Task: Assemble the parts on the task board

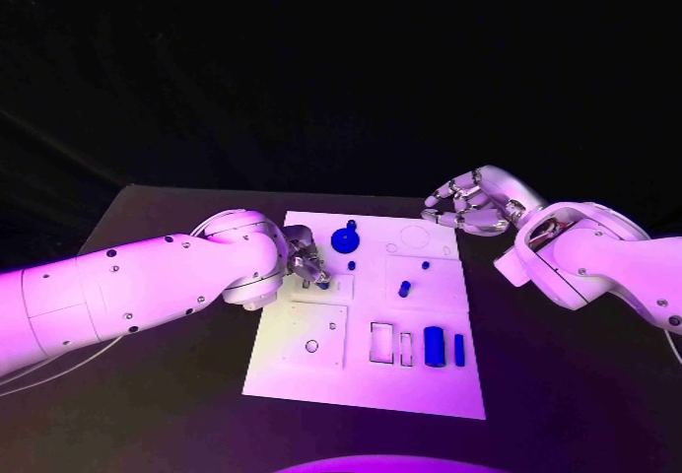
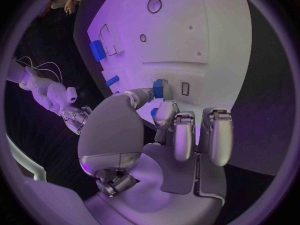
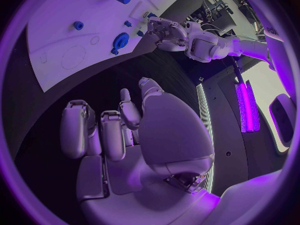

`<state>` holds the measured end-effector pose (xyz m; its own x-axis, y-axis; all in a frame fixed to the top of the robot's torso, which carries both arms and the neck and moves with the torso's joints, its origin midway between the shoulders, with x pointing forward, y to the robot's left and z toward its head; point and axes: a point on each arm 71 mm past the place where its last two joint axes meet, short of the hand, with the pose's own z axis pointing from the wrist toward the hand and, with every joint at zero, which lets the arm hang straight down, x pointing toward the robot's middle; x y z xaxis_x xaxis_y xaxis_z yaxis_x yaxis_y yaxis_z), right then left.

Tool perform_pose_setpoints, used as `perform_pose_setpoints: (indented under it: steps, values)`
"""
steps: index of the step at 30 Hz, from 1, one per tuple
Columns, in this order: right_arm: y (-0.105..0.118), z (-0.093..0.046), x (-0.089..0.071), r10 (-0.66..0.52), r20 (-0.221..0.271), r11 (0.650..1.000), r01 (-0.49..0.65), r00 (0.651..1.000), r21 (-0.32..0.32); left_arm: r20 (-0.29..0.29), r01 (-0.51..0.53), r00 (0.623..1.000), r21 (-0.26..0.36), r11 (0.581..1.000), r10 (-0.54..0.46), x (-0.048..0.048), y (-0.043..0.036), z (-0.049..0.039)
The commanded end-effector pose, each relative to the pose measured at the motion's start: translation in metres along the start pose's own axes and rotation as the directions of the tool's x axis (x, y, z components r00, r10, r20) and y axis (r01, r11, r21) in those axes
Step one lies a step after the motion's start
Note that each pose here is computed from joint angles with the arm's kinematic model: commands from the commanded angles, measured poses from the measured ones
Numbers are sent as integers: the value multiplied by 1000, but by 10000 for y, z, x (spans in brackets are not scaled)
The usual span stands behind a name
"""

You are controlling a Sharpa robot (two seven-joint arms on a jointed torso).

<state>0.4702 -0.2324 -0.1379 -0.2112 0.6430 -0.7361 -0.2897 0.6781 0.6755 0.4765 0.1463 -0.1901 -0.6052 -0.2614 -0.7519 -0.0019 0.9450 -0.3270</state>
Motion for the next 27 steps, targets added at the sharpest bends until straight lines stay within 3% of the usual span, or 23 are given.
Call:
perform_pose_setpoints:
  steps: [1, 9, 18, 27]
  values:
    - [10, -4, 9, -9, -9, 1000, 8, 1000, -13, 73, 76, 994, -2, 997, -76, -23, 12, -34]
    - [4, -6, 4, -9, -7, 1000, 9, 1000, -12, 142, 109, 983, 42, 993, -114, -10, 61, -80]
    - [-2, -7, 11, -9, -10, 1000, 9, 1000, -11, 156, 91, 983, 47, 995, -97, 67, 111, -30]
    - [-5, -12, 10, -9, -10, 1000, 8, 1000, -10, 141, 60, 988, 57, 997, -67, 150, 93, 13]
